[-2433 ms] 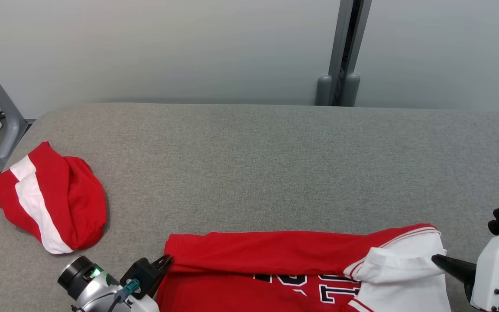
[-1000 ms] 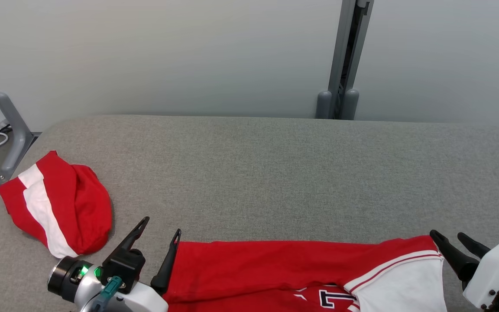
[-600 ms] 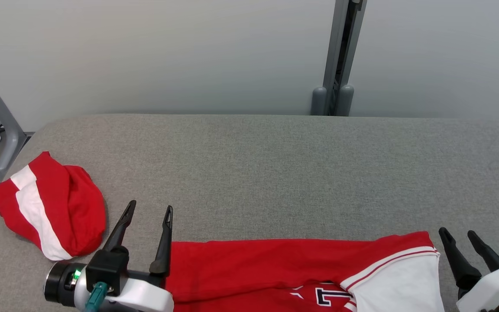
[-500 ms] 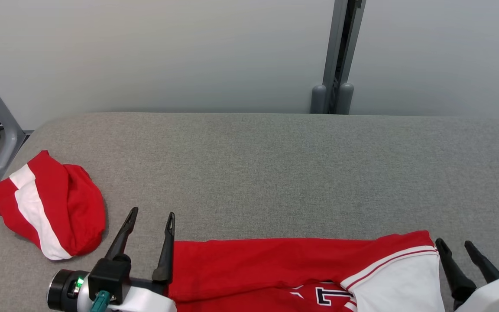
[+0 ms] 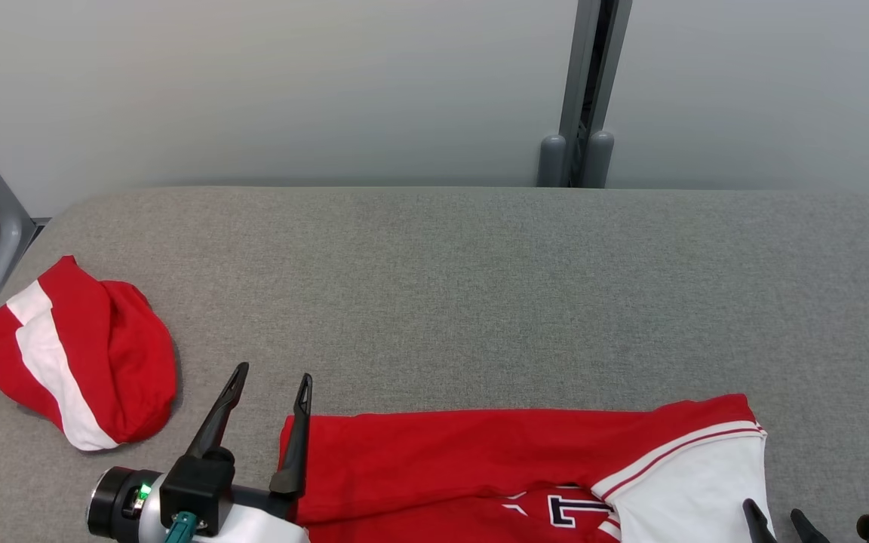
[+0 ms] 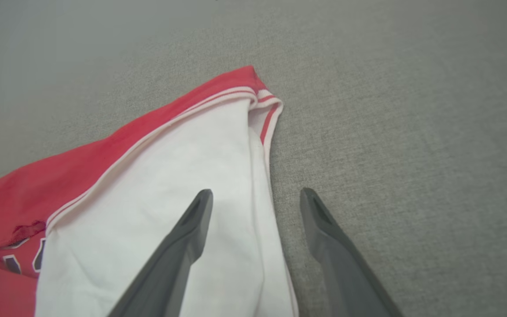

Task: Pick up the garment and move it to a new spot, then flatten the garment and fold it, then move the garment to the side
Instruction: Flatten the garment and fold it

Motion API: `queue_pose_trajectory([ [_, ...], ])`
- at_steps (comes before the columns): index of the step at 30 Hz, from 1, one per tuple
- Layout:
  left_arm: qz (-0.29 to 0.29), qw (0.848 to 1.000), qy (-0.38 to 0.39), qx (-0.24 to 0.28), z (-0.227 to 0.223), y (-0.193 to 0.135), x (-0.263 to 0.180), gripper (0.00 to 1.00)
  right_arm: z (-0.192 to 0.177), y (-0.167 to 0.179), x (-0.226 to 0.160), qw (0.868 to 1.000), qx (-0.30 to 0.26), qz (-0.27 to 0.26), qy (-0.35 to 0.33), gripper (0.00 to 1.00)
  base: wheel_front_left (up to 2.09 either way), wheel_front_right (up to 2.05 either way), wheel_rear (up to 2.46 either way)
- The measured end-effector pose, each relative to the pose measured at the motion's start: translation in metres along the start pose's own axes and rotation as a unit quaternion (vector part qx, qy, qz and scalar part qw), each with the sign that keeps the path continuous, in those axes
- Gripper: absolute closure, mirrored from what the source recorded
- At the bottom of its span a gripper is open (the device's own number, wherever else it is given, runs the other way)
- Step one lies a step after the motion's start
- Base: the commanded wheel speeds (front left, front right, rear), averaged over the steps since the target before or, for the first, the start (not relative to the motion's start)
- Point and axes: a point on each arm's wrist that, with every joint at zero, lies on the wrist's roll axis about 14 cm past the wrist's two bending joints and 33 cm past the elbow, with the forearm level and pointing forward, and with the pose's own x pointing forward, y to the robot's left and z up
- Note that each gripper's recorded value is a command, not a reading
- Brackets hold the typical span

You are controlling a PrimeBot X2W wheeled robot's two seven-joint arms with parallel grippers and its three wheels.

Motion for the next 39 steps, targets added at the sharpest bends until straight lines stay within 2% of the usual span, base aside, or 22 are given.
queue_pose_trajectory([
  [8, -0.006, 1.000, 0.001, 0.005, -0.002, -0.002, 0.002, 0.00, -0.016, -0.008, 0.006, 0.999, 0.023, -0.015, 0.025, 0.00, 0.00, 0.00, 0.00],
  [20, -0.006, 1.000, 0.003, 0.009, -0.004, 0.002, 0.001, 0.00, -0.027, 0.008, 0.019, 0.998, 0.036, 0.006, 0.051, 0.00, 0.00, 0.00, 0.00],
  [21, -0.007, 1.000, 0.003, 0.010, -0.004, 0.001, 0.001, 0.00, -0.027, 0.010, 0.020, 0.998, 0.034, 0.008, 0.053, 0.49, 0.00, 0.00, 0.00],
  [22, -0.007, 1.000, 0.003, 0.009, -0.004, 0.001, 0.001, 0.00, -0.028, 0.010, 0.021, 0.998, 0.034, 0.009, 0.055, 0.66, 0.00, 0.00, 0.00],
  [23, -0.007, 1.000, 0.003, 0.008, -0.004, 0.001, 0.001, 0.00, -0.028, 0.010, 0.021, 0.998, 0.032, 0.010, 0.055, 1.00, 0.00, 0.00, 0.00],
  [28, -0.006, 1.000, 0.003, 0.007, -0.005, 0.001, 0.002, 0.00, -0.029, 0.014, 0.023, 0.998, 0.028, 0.016, 0.055, 1.00, 0.00, 0.00, 0.00],
  [39, -0.007, 1.000, 0.005, 0.006, -0.006, 0.001, 0.002, 0.00, -0.011, -0.003, 0.028, 0.999, 0.018, 0.001, 0.037, 1.00, 0.00, 0.00, 0.00],
])
